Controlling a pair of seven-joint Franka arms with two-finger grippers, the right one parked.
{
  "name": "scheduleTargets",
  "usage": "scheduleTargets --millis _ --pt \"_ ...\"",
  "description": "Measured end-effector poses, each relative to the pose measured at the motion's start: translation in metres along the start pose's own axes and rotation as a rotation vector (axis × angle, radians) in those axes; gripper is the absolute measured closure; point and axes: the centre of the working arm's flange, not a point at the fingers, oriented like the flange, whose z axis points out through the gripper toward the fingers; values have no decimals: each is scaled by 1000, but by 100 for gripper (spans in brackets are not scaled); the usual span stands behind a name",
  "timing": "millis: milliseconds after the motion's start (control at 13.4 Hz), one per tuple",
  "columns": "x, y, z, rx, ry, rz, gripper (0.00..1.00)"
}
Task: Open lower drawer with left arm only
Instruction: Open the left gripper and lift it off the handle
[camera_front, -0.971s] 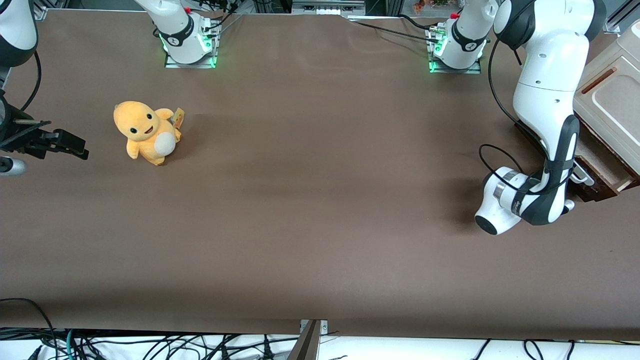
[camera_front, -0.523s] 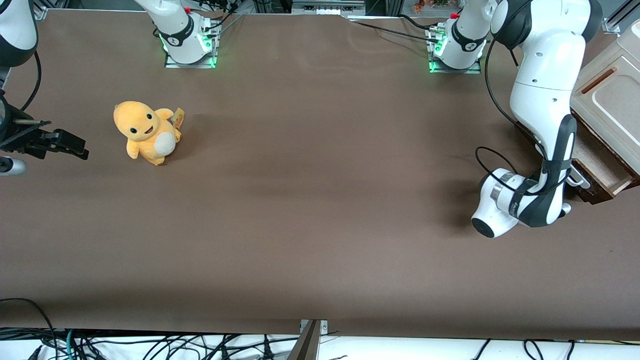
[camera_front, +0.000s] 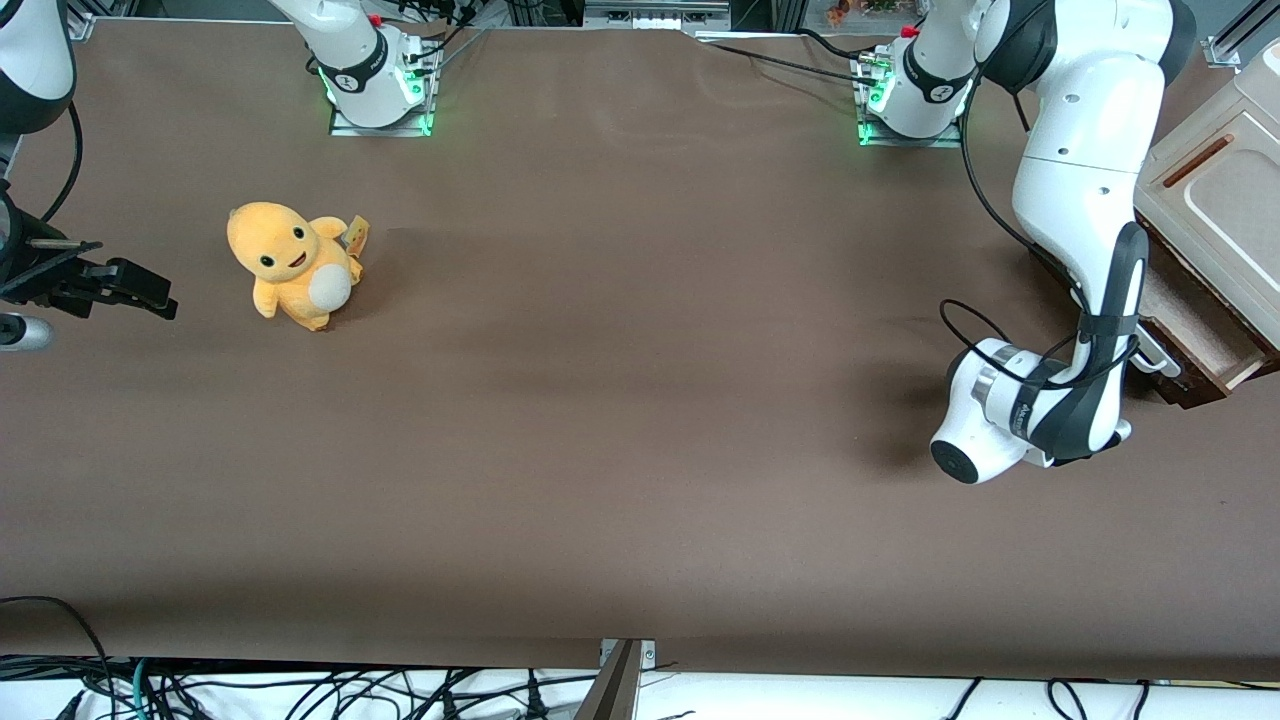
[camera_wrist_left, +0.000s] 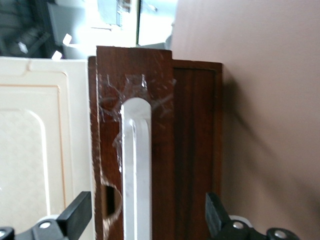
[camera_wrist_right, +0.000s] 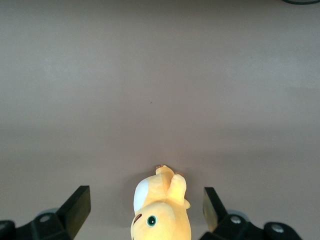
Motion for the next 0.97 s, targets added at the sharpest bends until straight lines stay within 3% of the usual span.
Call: scheduleTargets --millis 224,374,747,897,971 --pt "4 -21 -29 -161 -87 -17 0" --pt "4 -36 -52 -289 -146 -18 0" --pt "7 -88 -106 -641 -302 0 0" --pt "16 -124 -117 -794 -342 19 0" --pt "25 -148 -115 -873 -345 45 0"
